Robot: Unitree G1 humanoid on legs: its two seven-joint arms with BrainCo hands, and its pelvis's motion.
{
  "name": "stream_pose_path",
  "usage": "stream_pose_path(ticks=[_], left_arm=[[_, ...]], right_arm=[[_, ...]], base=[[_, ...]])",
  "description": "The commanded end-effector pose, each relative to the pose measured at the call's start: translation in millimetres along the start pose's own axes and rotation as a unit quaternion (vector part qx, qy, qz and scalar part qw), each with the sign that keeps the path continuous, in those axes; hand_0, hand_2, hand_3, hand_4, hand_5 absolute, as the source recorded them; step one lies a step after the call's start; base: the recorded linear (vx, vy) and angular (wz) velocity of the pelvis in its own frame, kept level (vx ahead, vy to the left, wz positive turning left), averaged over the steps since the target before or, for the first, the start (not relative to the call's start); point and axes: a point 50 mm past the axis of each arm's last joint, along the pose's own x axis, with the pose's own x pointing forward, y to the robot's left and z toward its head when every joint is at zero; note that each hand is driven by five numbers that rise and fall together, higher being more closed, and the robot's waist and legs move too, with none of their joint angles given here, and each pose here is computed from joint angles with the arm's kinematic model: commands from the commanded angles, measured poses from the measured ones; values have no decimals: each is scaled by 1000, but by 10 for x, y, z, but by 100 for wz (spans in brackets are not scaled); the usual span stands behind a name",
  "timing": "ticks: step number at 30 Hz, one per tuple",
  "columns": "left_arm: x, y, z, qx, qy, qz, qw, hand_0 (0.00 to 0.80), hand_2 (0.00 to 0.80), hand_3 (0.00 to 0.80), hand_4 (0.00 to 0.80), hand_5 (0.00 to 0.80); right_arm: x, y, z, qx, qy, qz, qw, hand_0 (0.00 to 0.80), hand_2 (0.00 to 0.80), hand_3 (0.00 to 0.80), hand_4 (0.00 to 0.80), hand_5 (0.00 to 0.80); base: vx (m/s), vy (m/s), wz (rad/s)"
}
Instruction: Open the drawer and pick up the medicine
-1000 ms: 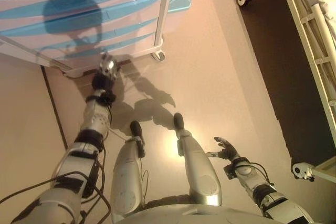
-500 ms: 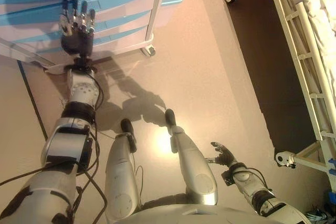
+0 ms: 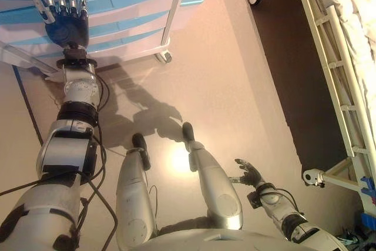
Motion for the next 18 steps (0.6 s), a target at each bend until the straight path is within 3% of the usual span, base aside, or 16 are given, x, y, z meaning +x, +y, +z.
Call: stream_pose_path(ticks=[1,12,18], left_arm=[[290,-250,197,91,21,-15,996,0,0,0,0,0],[-473,478,-179,114,152,119,974,0,0,0,0,0],[-554,534,-193,111,154,127,974,0,0,0,0,0]], right_arm=[[-70,154,-54,1,-2,37,999,0,0,0,0,0],[-14,181,72,23,-7,24,999,0,0,0,0,0],[-33,217,34,22,-1,29,999,0,0,0,0,0]], base=[[-81,-67,3],[6,-16,2],[20,-21,3]])
